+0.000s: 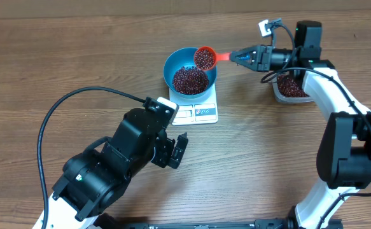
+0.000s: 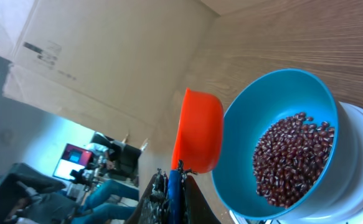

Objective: Scoop item into bowl and weigh 150g on scale
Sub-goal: 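Tip the scoop to pour beans into the teal bowl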

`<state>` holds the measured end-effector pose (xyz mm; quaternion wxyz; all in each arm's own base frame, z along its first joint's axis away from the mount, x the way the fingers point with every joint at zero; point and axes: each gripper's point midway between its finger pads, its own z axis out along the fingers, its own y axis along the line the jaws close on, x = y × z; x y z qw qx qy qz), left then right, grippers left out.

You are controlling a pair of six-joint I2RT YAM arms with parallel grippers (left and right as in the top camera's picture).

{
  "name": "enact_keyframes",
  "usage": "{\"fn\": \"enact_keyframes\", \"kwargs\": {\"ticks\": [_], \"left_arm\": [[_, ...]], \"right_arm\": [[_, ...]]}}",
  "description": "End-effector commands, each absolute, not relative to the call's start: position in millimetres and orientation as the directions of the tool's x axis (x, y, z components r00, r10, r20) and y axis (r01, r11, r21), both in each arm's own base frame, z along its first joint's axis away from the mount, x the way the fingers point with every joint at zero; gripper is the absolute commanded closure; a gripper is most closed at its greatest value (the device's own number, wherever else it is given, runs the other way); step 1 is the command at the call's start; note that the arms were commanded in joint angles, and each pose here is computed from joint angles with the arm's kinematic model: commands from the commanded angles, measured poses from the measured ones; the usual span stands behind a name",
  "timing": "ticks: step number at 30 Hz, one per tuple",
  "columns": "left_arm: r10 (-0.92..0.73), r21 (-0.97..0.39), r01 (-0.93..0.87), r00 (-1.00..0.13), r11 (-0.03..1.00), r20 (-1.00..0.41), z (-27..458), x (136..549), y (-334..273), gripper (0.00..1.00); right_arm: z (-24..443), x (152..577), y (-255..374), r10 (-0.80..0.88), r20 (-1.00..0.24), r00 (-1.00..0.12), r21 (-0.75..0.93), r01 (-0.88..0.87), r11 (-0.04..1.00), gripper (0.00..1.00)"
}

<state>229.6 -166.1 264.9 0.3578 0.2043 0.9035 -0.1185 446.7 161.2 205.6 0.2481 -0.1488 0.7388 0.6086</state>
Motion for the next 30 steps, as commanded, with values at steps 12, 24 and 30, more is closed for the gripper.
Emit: {"fn": "enact_keyframes", "kwargs": {"ticks": [12, 24, 30], "left_arm": [[0.305, -0.048, 0.463, -0.656, 0.885, -0.690, 262.4, 229.8, -166.3, 0.01], [0.306, -0.048, 0.463, -0.656, 0.885, -0.690, 262.4, 229.8, -166.3, 0.01], [0.305, -0.048, 0.463, -0.656, 0.885, -0.690, 262.4, 229.8, -166.3, 0.01]], "right_arm": [[184.6, 466.2, 169.4, 0.081, -0.621, -0.780, 0.741, -0.550, 0.385, 0.96], [184.6, 462.9, 178.0, -0.052, -0.819, -0.571, 0.513, -0.771, 0.377, 0.96], [184.6, 461.7, 181.0, -0.109, -0.884, -0.454, 0.391, -0.847, 0.360, 0.96]]}}
